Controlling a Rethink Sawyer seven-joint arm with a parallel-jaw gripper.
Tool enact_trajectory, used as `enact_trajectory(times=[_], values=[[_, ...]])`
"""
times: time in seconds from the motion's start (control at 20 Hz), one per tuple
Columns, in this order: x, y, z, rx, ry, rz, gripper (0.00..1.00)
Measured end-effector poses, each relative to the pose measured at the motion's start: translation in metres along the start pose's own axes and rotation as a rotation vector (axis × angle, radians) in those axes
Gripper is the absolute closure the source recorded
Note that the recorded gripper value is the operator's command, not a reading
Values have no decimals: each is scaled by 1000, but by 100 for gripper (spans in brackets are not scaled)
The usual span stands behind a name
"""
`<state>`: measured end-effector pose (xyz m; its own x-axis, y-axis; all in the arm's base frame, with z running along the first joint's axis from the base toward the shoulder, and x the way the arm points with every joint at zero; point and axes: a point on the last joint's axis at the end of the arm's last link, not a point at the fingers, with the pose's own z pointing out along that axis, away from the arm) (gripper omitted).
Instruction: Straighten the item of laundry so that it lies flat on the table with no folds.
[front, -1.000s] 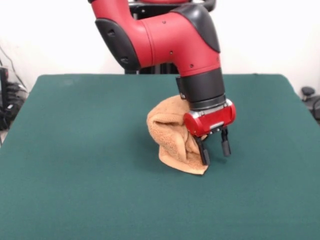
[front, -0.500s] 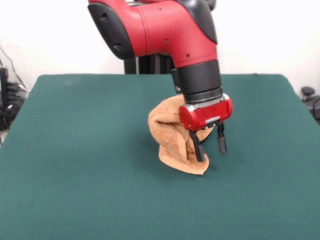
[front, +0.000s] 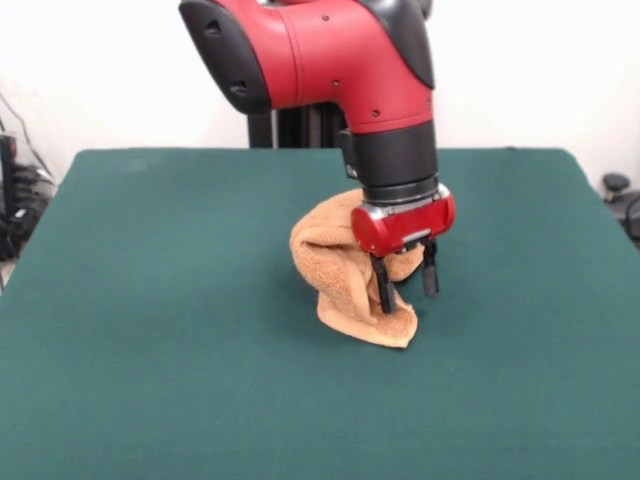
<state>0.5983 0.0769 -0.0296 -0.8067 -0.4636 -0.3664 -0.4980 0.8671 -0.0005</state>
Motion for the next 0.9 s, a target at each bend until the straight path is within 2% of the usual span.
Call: enact_trajectory(times=[0.25,0.9], values=[[3,5,1,-6,27,-9,0],[3,5,1,-4,29,-10,0]])
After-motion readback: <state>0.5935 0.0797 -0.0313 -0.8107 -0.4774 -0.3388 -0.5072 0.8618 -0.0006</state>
